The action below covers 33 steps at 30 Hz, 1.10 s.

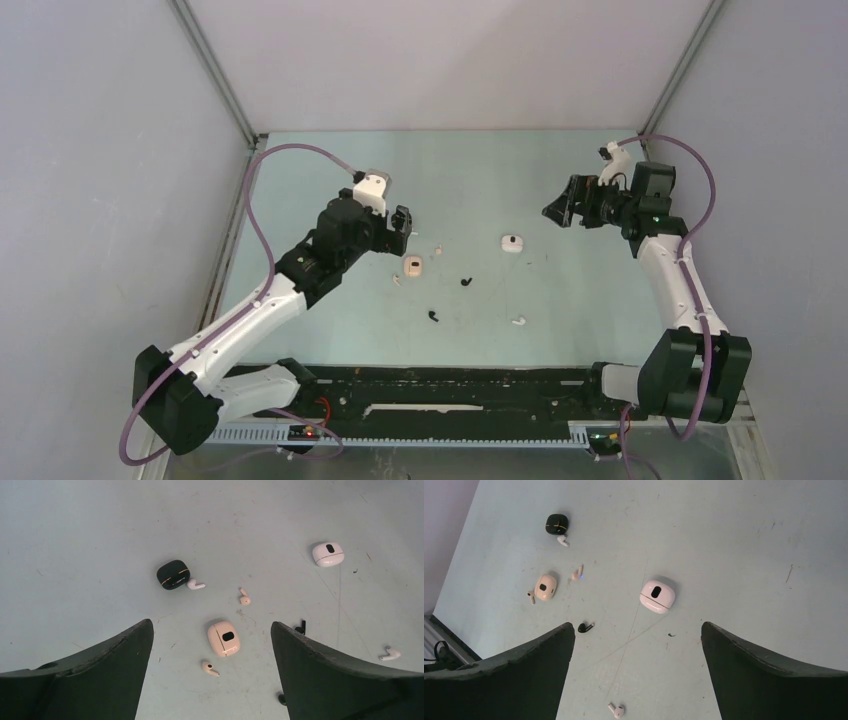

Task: Insert the wireless bluetooth earbuds into the charging case
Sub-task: Pick up the charging case at the center of the board.

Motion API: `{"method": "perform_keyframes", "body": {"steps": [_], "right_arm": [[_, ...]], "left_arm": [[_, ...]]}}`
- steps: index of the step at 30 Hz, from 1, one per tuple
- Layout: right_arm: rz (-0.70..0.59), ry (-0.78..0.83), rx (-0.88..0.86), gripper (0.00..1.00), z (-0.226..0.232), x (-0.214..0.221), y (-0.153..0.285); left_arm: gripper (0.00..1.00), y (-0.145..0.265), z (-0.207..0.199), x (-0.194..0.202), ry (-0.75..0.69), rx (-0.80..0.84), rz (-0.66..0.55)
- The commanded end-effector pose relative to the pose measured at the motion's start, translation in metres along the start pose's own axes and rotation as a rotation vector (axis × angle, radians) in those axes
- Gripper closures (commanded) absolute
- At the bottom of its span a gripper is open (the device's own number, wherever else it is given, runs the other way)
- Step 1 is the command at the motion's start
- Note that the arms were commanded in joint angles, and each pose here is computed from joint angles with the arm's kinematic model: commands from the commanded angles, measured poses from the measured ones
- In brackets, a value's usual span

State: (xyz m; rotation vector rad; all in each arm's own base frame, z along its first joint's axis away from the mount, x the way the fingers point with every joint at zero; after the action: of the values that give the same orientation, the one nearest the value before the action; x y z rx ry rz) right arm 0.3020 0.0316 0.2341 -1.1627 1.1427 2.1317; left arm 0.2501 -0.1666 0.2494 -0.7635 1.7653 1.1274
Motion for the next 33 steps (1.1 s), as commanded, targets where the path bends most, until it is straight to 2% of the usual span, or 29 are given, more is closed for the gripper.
{"method": "perform_keyframes", "body": {"steps": [1, 2, 5, 8, 13, 17, 19, 21, 24, 29, 33], "right_arm": [[-0.064, 0.020, 0.046, 0.00, -0.001, -0.022, 0.006], [-0.073, 0.008, 0.069, 0.00, -0.004, -0.024, 0.007], [-0.113, -0.212, 0.131, 0.00, -0.022, -0.026, 0.017], [-0.114, -0.267, 0.015, 0.00, -0.033, -0.014, 0.019], [-0.122, -0.033, -0.169, 0.00, -0.018, -0.003, 0.029], [-0.078, 0.181, -0.209, 0.02, 0.014, 0.001, 0.021], [-0.034, 0.296, -0.226, 0.07, 0.031, 0.007, 0.013], [0.030, 0.407, -0.248, 0.11, 0.047, 0.017, 0.002], [0.132, 0.538, -0.257, 0.26, 0.060, 0.035, -0.013], [0.183, 0.586, -0.184, 0.35, 0.047, 0.039, -0.039], [0.300, 0.629, -0.095, 0.47, 0.046, 0.046, -0.066]], "left_arm": [[0.06, 0.007, -0.007, -0.022, -0.004, 0.033, -0.072], [0.06, 0.008, -0.008, -0.023, -0.006, 0.037, -0.075], [0.10, 0.009, -0.009, -0.022, -0.021, 0.046, -0.078], [0.11, 0.008, -0.013, -0.019, -0.035, 0.071, -0.068], [0.11, 0.005, -0.020, -0.012, -0.056, 0.105, -0.016], [0.16, -0.003, -0.028, -0.001, -0.074, 0.125, 0.063], [0.22, -0.008, -0.034, 0.004, -0.046, 0.140, 0.113], [0.24, -0.013, -0.040, 0.010, -0.051, 0.163, 0.181], [0.23, -0.016, -0.045, 0.017, -0.067, 0.180, 0.238], [0.21, -0.012, -0.052, 0.019, -0.076, 0.225, 0.255], [0.21, -0.011, -0.050, 0.021, -0.056, 0.201, 0.267]]}}
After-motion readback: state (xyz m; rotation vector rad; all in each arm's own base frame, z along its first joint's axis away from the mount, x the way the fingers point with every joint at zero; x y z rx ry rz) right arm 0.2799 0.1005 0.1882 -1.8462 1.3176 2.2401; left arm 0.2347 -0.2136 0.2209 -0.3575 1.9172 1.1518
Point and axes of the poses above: each gripper's point midway between its finger pads, its own y axis back along the fingers, its own z axis along the line the jaws close on, x = y × z, the point moved 7 cm from there along y, back along the fingers, and after that the axes turned 9 degrees about y, right-handed, at the moved point
